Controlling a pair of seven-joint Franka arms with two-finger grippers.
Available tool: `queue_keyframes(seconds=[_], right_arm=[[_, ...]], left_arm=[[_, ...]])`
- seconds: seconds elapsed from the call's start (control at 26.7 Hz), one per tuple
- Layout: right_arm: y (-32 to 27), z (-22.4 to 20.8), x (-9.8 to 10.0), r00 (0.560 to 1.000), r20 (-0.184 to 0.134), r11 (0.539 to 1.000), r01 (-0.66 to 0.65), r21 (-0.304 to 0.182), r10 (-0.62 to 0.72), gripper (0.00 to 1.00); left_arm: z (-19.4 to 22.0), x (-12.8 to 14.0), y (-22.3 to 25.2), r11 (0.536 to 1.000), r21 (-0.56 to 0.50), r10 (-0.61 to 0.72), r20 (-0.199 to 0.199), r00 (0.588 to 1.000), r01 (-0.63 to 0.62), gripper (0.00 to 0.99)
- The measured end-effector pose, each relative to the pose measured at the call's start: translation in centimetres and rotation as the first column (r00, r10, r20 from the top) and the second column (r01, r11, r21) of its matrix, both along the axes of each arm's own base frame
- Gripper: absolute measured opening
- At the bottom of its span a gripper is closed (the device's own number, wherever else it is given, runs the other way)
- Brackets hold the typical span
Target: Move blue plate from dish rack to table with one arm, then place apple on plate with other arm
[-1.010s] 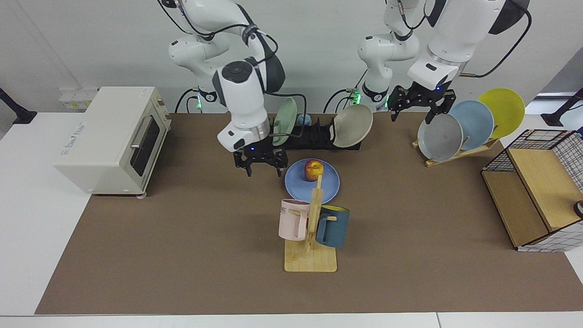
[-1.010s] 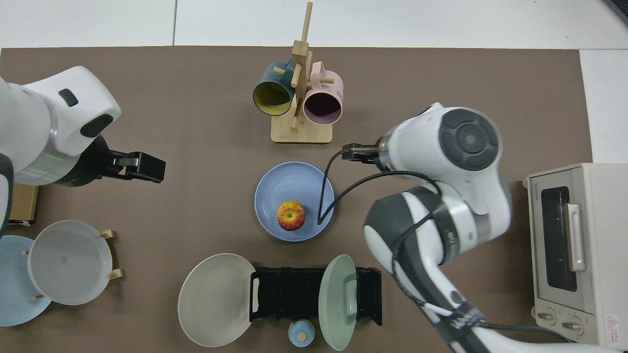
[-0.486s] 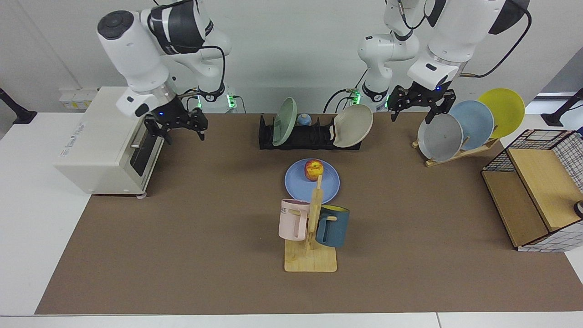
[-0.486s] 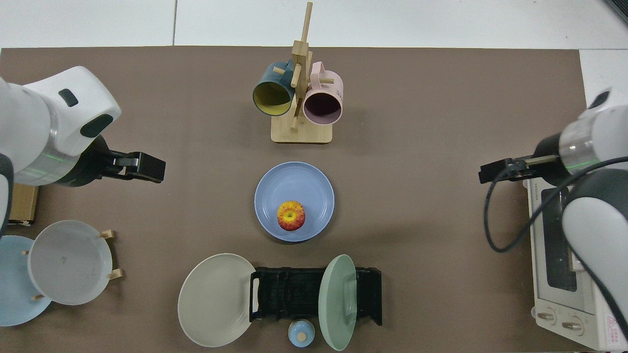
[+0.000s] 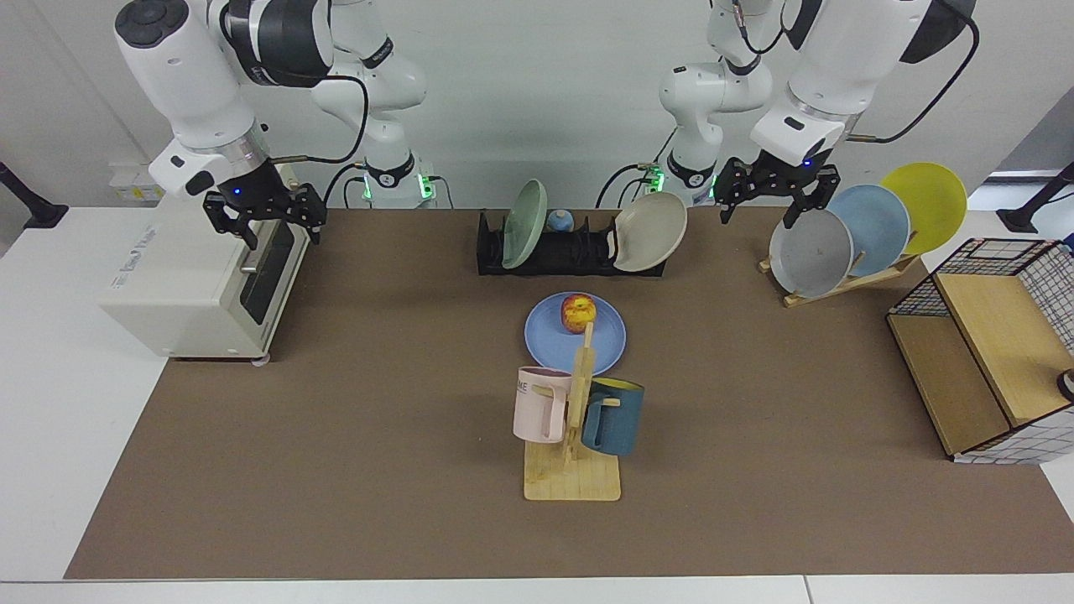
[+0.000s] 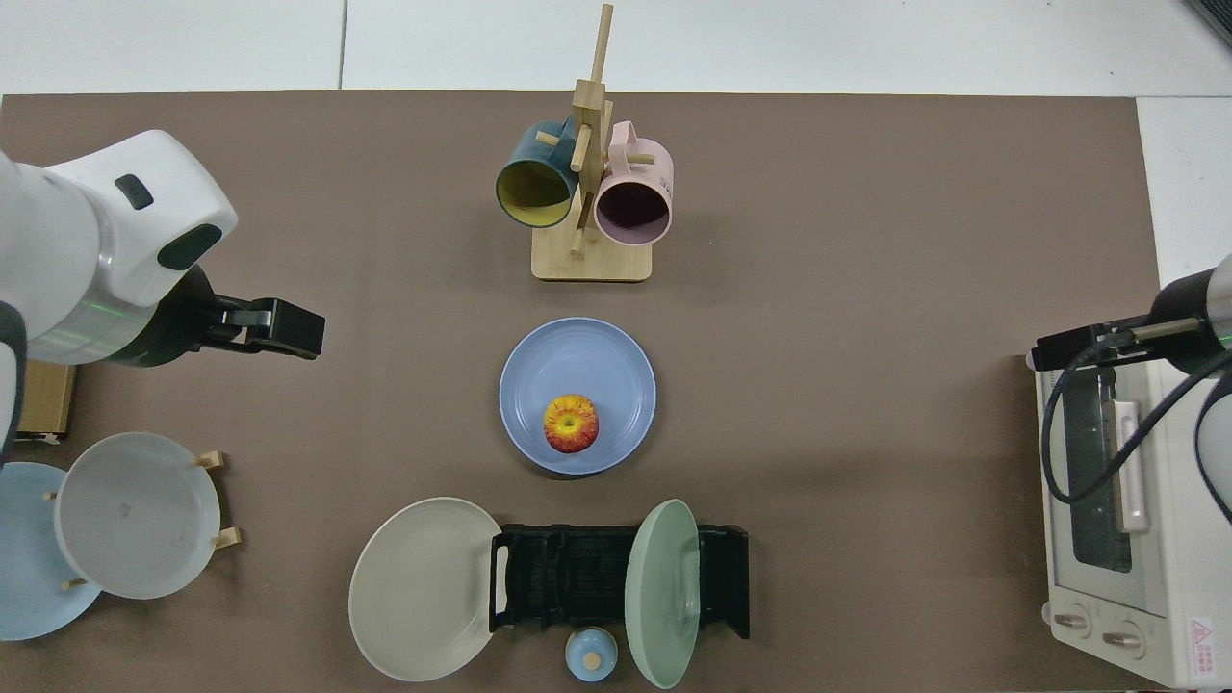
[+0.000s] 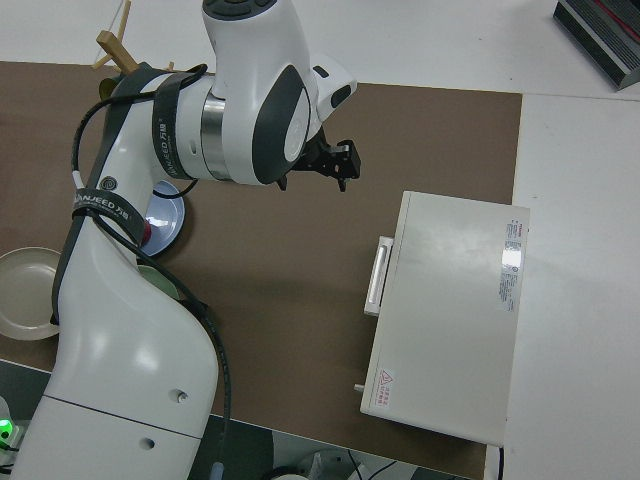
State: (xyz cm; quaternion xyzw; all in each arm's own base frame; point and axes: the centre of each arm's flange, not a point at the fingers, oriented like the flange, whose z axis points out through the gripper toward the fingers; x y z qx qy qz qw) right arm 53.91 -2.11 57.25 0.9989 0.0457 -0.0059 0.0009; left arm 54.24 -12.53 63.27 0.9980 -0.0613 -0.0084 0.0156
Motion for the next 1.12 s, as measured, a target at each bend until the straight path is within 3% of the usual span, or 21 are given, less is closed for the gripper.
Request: queue_keyframes(seconds=[0.3,1.12], right_arm=[[-0.52,0.19,0.21,1.0,0.022,1.0,0.009,0.0,-0.009,1.0],[-0.53,0.21,0.23,1.0,0.024,1.0,0.013,-0.001,-0.013,1.0]], left_arm=[[0.0,-0.02,-0.07,1.0,0.0,-0.001,0.0,1.0,0.001,0.991],[0.03,-0.03,-0.12,1.0,0.0,-0.002,0.001,1.0,0.002,0.991]])
